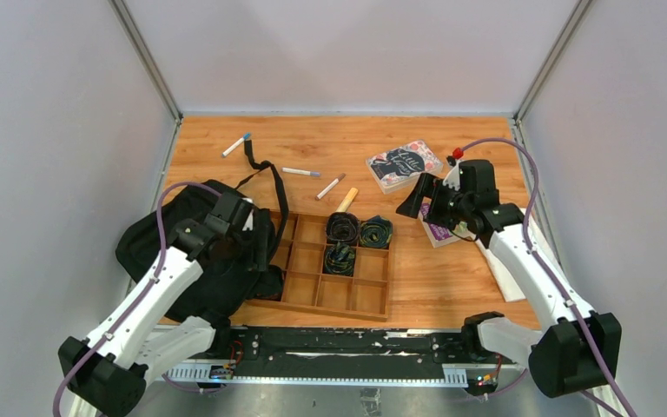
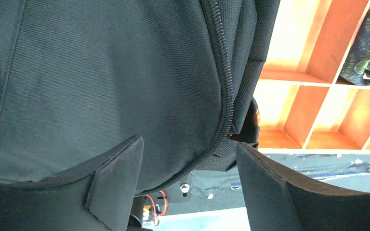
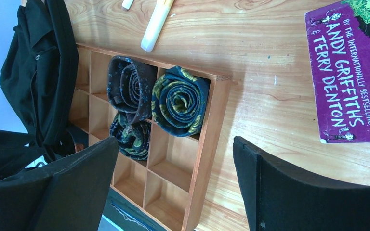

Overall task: Pack the student bag
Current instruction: Adjust the student bag at the center of the board.

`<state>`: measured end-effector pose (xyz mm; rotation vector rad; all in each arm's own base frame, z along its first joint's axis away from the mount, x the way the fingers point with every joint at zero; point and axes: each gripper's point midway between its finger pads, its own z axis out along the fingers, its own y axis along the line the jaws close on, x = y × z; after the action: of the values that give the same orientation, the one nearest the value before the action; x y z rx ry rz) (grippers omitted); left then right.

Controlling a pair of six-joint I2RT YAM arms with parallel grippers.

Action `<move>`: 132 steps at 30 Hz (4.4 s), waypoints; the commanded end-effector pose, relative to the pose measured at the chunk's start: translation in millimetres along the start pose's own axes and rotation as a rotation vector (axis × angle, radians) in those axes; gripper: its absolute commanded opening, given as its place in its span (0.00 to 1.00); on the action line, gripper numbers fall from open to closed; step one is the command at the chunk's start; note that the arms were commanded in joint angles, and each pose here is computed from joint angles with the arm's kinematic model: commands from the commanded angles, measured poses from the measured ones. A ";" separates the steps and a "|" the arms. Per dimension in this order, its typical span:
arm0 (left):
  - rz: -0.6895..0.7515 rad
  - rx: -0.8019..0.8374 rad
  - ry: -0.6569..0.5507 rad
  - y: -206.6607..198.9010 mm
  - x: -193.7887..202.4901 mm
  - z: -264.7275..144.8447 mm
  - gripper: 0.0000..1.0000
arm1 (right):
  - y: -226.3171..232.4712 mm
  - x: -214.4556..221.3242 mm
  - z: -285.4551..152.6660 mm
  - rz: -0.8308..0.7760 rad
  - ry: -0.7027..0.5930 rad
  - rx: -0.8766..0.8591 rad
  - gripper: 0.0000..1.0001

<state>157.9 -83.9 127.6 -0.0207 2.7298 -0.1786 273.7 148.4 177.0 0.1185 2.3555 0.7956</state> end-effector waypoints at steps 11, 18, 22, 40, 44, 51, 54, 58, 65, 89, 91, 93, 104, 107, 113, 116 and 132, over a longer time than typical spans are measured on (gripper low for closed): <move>-0.141 -0.073 -0.019 2.3 -12.8 10.9 0.52 | 3.9 4.8 2.2 -0.016 0.002 0.002 0.93; -0.109 -0.087 -0.078 4.1 -30.4 0.2 0.12 | 4.0 4.8 1.1 -0.014 0.003 0.005 0.93; -0.076 -0.043 -0.118 -4.2 -44.4 -17.1 0.00 | 7.4 2.5 -1.0 -0.022 -0.001 -0.005 0.93; -0.045 -0.081 -0.396 4.1 -112.8 -141.1 0.00 | 184.2 75.8 73.3 -0.173 0.203 -0.360 0.92; -0.071 -0.101 -0.435 7.0 -122.2 -149.4 0.00 | 213.6 108.9 96.6 -0.185 0.305 -0.418 0.91; -0.081 -0.129 -0.466 9.5 -133.1 -155.7 0.00 | 230.2 138.2 106.1 -0.209 0.374 -0.449 0.90; -0.087 -0.137 -0.485 10.8 -137.5 -160.9 0.00 | 233.0 143.4 102.9 -0.218 0.380 -0.449 0.89; -0.105 -0.149 -0.508 12.9 -142.0 -165.4 0.00 | 230.9 128.8 88.3 -0.244 0.292 -0.439 0.89; -0.115 -0.162 -0.525 13.3 -149.3 -169.5 0.00 | 241.3 111.4 64.9 -0.271 0.134 -0.477 0.92; 0.056 -0.055 -0.349 -8.3 -121.1 -124.8 0.00 | 237.7 137.7 90.7 -0.580 0.329 -0.512 0.00; 0.077 -0.037 -0.278 -13.8 -112.0 -105.0 0.00 | 228.3 127.4 92.9 -0.608 0.362 -0.528 0.00; 0.086 -0.063 -0.240 -10.6 -107.1 -90.9 0.00 | 221.0 117.1 95.0 -0.588 0.450 -0.555 0.00; 0.112 0.009 -0.197 -25.6 -100.2 -53.6 0.96 | 193.1 117.2 107.2 -0.540 0.590 -0.502 0.00; 0.143 0.156 -0.197 -49.8 -93.7 -57.6 1.00 | 193.5 114.2 105.8 -0.502 0.600 -0.507 0.00; 0.107 0.392 -0.285 -80.4 -78.6 -69.0 1.00 | 186.8 110.4 105.5 -0.492 0.580 -0.479 0.03; 0.053 0.433 -0.338 -87.0 -75.1 -68.6 1.00 | 184.9 110.9 106.0 -0.481 0.586 -0.474 0.02; -0.148 0.140 -0.552 -65.0 -79.5 -71.8 1.00 | 176.5 122.8 101.7 -0.445 0.622 -0.472 0.13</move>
<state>192.6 -144.8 225.0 -0.0960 2.2127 -0.3997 227.0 388.7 140.6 -0.9578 2.4844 1.2179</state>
